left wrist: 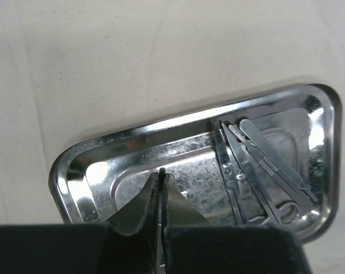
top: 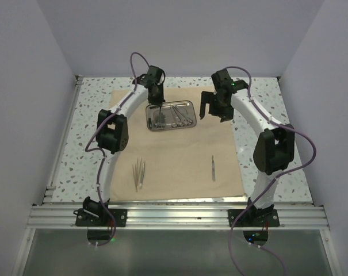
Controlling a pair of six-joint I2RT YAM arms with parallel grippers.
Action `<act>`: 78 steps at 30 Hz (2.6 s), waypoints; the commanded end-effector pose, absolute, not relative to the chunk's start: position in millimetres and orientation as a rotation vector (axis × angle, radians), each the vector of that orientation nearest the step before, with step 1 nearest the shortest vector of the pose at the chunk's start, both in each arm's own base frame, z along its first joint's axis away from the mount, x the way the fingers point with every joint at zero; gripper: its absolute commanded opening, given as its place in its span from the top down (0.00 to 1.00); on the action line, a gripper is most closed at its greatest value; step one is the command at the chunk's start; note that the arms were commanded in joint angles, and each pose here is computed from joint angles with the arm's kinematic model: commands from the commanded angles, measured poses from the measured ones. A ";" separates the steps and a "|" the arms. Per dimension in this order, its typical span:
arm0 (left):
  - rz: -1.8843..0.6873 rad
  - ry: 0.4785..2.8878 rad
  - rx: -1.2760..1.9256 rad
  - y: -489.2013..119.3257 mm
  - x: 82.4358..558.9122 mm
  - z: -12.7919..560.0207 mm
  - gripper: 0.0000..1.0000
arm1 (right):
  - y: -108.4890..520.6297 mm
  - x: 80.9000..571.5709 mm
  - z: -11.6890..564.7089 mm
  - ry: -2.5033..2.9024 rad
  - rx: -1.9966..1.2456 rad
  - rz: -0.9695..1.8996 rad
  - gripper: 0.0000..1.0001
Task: Open and lay out the surgical kit
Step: Pick up the medical item from the container, then place the medical item in the surgical kit, then pick up the medical item from the container.
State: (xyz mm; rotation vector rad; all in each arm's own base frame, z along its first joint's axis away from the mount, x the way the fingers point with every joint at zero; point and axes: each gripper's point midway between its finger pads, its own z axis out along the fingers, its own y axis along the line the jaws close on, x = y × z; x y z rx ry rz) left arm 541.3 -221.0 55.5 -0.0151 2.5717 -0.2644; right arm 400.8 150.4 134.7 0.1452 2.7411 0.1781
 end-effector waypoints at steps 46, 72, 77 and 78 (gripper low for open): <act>-0.246 2.524 -0.102 -269.1 453.2 106.4 0.39 | 146.2 367.3 180.6 2.610 0.198 0.302 0.03; 0.015 2.535 0.116 -243.3 541.8 7.0 0.55 | 125.8 383.7 150.1 2.734 0.183 0.099 0.03; 0.047 2.583 0.153 -239.7 535.2 -16.9 0.58 | 123.8 389.7 150.2 2.731 0.180 0.102 0.03; 0.050 2.588 0.159 -239.5 534.5 -19.3 0.59 | 122.5 390.4 149.7 2.731 0.178 0.100 0.03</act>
